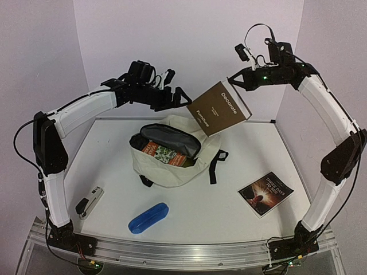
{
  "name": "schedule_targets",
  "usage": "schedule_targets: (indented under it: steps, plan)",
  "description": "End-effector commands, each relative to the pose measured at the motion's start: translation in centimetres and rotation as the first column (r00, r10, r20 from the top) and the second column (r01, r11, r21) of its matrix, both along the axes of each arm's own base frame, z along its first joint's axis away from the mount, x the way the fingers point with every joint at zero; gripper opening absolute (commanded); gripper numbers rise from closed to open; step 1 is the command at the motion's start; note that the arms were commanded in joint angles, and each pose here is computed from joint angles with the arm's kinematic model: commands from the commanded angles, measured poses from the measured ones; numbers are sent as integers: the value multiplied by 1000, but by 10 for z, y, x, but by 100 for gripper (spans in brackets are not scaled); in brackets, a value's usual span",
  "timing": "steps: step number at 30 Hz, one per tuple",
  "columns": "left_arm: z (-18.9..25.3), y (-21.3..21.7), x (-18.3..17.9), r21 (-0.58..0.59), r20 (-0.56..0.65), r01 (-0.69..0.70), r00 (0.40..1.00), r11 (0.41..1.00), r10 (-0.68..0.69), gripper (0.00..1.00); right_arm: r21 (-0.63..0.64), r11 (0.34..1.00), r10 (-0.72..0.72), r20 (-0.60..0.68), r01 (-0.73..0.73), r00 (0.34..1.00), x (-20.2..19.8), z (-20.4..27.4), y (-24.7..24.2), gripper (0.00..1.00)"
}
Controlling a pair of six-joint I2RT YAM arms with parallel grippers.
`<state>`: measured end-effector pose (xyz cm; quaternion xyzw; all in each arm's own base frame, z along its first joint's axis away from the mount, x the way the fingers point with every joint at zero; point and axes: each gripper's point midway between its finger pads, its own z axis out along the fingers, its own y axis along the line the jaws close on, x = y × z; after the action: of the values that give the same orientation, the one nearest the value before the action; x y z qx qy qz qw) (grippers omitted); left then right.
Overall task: Pack the student bag
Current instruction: Pick up the book from the center of the board.
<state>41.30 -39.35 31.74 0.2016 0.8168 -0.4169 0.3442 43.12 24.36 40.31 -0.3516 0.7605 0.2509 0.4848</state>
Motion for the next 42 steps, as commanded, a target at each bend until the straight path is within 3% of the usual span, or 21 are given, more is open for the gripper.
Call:
schedule_targets:
  steps: [1,5,13,18,22,24,29,35,36,38,40,42]
  plan:
    - [46,-15,-18,28,345,128,930,991,-129,100,106,983,143,71,-150,987,-42,49,20,0]
    - [51,-28,-40,159,550,202,794,966,-256,100,93,954,274,108,-285,956,-78,52,37,0]
    - [40,-63,-78,320,642,304,627,897,-442,100,82,892,432,130,-444,892,-120,54,56,0]
    - [49,-75,-96,326,687,312,570,892,-451,100,52,870,482,115,-490,868,-132,43,58,0]
    - [66,-79,-112,272,699,355,565,894,-437,99,40,862,499,106,-505,860,-134,36,59,0]
    - [73,-80,-120,248,690,387,573,888,-442,92,36,864,496,108,-502,862,-132,36,59,0]
    - [79,-73,-126,204,679,388,606,899,-415,54,54,876,474,91,-480,876,-122,39,62,0]
    - [90,-73,-131,151,658,405,639,902,-397,31,77,885,452,97,-459,887,-111,51,64,2]
    - [93,-71,-129,137,659,394,648,909,-381,24,85,893,434,101,-443,895,-105,56,62,10]
    - [99,-66,-126,101,661,364,670,926,-336,12,118,908,391,105,-402,914,-90,70,55,37]
    - [108,-58,-115,38,655,321,707,946,-266,10,170,918,341,118,-358,933,-72,91,40,71]
    - [114,-44,-100,-41,617,270,764,962,-188,10,245,916,302,95,-316,949,-55,107,23,94]
